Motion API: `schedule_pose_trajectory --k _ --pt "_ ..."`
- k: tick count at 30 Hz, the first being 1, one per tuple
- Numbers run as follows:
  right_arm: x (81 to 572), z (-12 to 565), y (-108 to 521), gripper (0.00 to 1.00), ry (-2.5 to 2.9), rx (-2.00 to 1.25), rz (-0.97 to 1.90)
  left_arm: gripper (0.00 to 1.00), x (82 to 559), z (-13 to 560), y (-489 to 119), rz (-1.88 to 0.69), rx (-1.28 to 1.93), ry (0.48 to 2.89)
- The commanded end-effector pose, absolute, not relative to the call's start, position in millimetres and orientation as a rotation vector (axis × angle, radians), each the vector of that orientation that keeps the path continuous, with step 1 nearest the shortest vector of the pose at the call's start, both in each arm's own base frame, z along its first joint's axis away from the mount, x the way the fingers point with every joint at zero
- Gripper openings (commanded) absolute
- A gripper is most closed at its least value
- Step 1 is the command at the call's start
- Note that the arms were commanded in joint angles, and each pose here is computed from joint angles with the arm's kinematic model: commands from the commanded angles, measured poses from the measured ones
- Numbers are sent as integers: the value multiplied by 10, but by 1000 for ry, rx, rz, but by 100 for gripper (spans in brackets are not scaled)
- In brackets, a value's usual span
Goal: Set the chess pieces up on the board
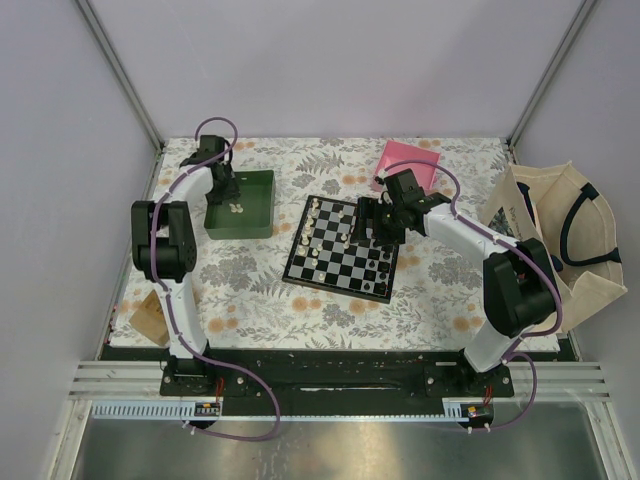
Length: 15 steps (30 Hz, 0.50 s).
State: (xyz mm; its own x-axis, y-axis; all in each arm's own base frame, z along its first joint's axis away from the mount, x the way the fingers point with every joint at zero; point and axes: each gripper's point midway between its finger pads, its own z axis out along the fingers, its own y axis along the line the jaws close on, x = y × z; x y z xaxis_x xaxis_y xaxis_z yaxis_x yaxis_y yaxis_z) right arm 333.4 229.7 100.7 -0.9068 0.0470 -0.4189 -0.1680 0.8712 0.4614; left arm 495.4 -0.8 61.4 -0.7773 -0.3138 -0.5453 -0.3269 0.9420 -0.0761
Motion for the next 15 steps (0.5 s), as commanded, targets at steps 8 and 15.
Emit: schedule_pose_trajectory --k 8,15 --pt "3420 1117 2346 89 2592 -106 727 46 5078 654 -25 -4 -527 2494" --pt "3419 1117 2337 89 2594 -103 721 42 5046 619 -27 -2 -528 2508"
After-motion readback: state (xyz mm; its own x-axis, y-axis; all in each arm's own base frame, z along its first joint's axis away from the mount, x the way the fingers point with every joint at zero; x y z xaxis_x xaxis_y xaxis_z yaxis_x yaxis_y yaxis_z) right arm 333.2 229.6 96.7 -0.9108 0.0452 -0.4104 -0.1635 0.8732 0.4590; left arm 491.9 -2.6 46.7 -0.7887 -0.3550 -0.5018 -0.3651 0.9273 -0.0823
